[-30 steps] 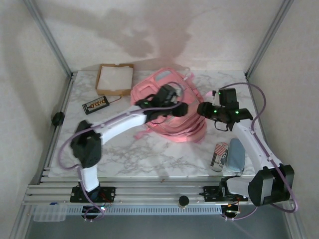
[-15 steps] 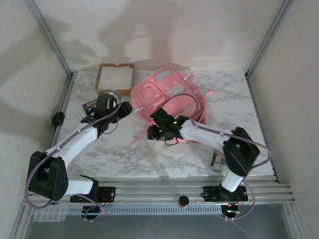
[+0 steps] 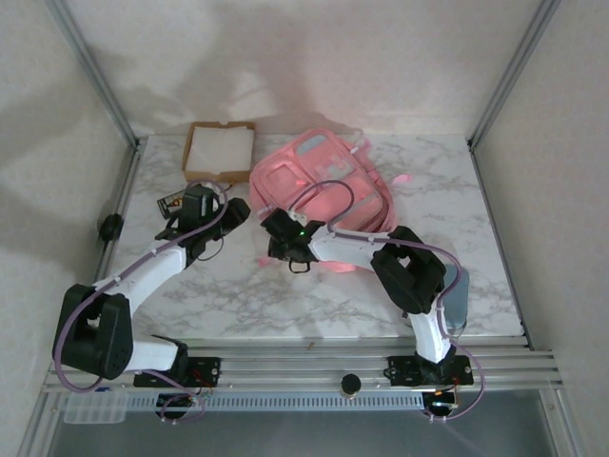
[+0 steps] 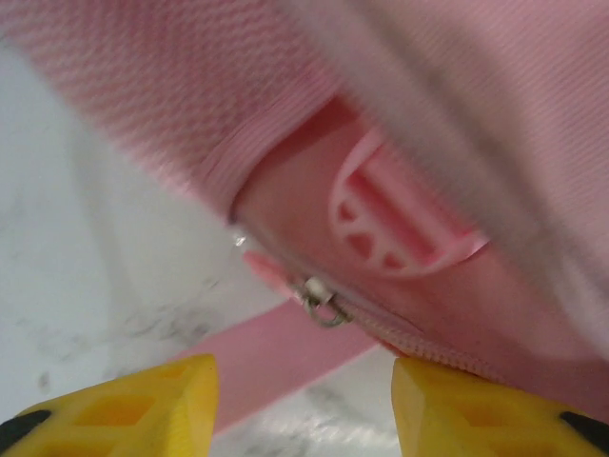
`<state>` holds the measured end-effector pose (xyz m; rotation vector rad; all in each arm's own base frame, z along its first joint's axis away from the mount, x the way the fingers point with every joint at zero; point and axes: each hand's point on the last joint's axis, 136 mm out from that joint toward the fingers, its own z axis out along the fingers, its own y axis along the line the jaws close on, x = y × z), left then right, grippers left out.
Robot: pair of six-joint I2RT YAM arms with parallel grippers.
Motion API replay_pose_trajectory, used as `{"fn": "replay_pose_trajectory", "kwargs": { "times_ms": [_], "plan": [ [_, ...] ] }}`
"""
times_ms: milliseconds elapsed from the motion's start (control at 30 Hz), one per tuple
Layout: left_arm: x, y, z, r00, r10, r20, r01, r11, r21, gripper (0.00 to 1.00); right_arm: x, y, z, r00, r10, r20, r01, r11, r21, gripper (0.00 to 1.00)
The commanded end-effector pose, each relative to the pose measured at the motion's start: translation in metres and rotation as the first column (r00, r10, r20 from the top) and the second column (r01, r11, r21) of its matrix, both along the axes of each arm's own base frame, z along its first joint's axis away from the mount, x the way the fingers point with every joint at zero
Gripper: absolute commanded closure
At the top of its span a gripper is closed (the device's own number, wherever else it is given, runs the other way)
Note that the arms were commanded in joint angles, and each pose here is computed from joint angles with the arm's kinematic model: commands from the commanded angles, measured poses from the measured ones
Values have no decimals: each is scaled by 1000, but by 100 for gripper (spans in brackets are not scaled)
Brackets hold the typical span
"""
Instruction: Pack the student bag
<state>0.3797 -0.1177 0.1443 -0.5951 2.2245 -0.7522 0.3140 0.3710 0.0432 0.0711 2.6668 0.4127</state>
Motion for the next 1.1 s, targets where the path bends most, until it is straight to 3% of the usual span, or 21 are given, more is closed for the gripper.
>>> {"fn": "replay_pose_trajectory", "kwargs": {
  "times_ms": [0,167,300,533,733,833,1067],
  "plan": [
    [3,-2,-2,1000,-2,9,3,999,-37,46,25,-42,1,999,-32,42,36,996,-83,46],
    [4,-9,-4,1000,-13,12,13,996,-83,46,37,-77,13,996,-22,84,34,990,-135,43],
    [6,-12,-5,1000,-11,10,12,995,-98,46,20,-48,19,999,-8,38,11,998,-67,44],
    [4,-11,-6,1000,-14,8,15,997,-79,46,2,-31,7,985,-170,-3,171,985,23,54],
    [2,-11,-2,1000,-17,21,19,996,-82,45,16,-38,1,964,-263,39,266,961,-74,56],
    [1,-11,-3,1000,-23,21,24,997,-79,45,25,-42,3,953,-293,73,297,953,-54,56],
    [1,-12,-6,999,-45,19,46,997,-65,44,27,-56,-13,926,-373,59,378,918,-121,48]
  ]
}}
